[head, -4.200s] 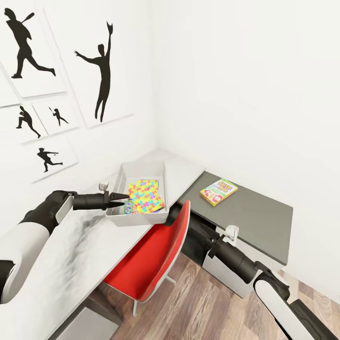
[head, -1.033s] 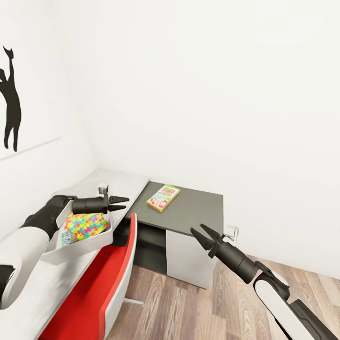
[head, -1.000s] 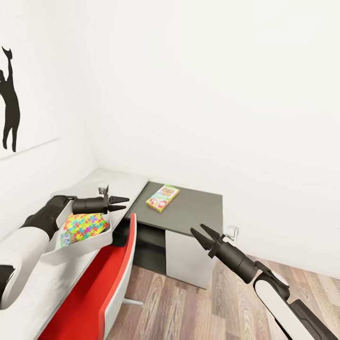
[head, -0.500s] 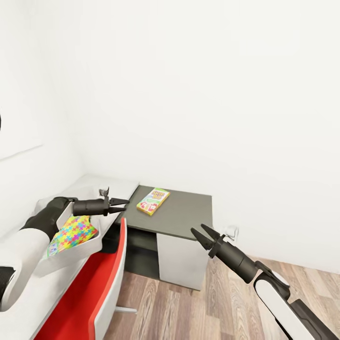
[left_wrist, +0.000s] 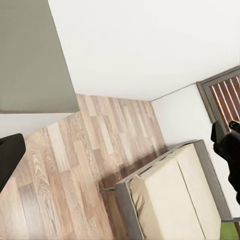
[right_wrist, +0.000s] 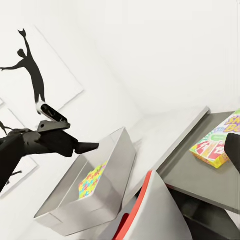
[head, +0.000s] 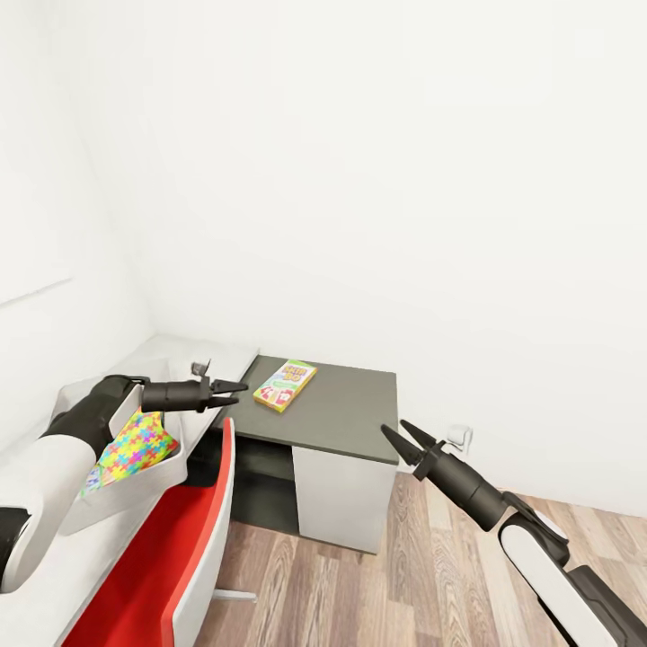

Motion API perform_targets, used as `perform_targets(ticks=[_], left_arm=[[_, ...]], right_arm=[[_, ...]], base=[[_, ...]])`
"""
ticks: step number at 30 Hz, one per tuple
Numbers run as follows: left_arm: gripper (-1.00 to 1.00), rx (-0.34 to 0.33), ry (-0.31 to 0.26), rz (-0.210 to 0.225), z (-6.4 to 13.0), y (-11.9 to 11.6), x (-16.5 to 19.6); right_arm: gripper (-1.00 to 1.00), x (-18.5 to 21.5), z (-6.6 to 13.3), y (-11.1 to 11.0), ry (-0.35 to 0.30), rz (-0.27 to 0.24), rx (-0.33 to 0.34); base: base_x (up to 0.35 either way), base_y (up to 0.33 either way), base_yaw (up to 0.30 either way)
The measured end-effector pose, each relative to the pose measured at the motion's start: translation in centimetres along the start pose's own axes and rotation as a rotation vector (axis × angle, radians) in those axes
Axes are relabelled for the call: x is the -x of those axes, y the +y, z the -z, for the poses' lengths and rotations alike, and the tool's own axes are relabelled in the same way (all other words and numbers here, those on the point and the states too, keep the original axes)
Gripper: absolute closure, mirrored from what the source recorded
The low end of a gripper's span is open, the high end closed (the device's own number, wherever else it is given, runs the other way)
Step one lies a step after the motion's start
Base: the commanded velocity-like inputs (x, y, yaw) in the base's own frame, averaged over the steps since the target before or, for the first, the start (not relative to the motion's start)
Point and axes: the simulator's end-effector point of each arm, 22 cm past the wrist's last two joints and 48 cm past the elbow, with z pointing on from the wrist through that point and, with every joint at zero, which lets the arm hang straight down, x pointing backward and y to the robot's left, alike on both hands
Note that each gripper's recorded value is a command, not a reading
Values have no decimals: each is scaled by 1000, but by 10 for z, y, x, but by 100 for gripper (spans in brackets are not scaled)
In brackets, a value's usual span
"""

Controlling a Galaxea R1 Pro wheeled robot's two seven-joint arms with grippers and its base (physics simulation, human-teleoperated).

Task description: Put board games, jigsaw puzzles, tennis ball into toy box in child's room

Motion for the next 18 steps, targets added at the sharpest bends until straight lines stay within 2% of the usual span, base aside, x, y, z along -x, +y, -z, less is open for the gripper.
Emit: perform_targets(ticks=[5, 11, 18], left_arm=[[-100, 7, -2, -8, 0, 6, -6], [-100, 9, -19, -54, 2, 11, -8], [-100, 21, -15, -47, 1, 20, -19]], right_arm=[[-100, 1, 0, -1, -2, 0, -2], [-100, 1, 0, -1, -4, 0, -3], [-100, 1, 0, -2, -5, 1, -5]], base=[[0, 0, 0], [0, 0, 0], [0, 0, -29]])
